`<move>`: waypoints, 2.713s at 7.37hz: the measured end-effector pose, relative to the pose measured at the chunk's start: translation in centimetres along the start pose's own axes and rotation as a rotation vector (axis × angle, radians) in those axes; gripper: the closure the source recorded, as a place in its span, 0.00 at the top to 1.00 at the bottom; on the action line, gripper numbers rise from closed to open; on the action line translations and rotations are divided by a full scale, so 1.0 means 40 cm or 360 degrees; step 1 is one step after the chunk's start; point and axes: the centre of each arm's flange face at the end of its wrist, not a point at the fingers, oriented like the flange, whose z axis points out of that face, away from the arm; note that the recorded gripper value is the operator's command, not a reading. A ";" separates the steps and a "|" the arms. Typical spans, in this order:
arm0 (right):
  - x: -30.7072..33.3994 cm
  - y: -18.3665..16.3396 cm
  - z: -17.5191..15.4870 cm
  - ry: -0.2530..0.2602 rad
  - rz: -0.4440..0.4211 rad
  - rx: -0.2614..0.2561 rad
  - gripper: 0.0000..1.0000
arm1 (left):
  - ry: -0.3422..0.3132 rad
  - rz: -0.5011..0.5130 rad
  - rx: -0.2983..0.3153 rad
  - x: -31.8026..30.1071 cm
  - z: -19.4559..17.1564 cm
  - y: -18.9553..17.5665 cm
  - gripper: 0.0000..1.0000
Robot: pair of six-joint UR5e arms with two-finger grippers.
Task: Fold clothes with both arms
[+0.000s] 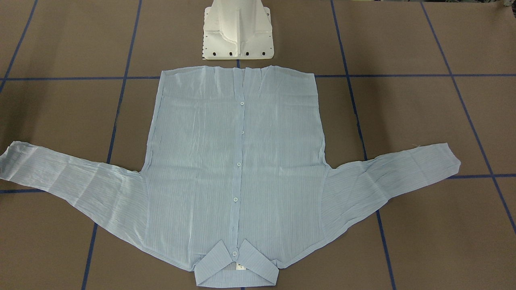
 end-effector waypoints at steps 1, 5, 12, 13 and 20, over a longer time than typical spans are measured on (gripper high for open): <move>0.002 0.001 0.001 0.0003 0.0010 -0.0001 0.74 | 0.0000 0.0001 0.0001 0.001 -0.001 0.000 0.99; 0.006 0.005 0.004 0.0008 0.0022 -0.0004 0.72 | 0.0000 0.0002 0.0004 0.003 -0.004 0.000 0.99; 0.005 0.020 0.036 0.0031 0.0029 -0.0042 0.00 | 0.0000 -0.0003 -0.0003 0.000 -0.001 0.007 0.99; 0.008 0.021 0.032 0.0031 0.0031 -0.0037 0.00 | 0.0000 -0.0002 -0.0002 0.001 -0.001 0.007 0.99; -0.112 -0.032 -0.047 -0.0030 0.0012 0.0061 0.00 | 0.0004 -0.0002 -0.0003 0.004 -0.001 0.006 0.99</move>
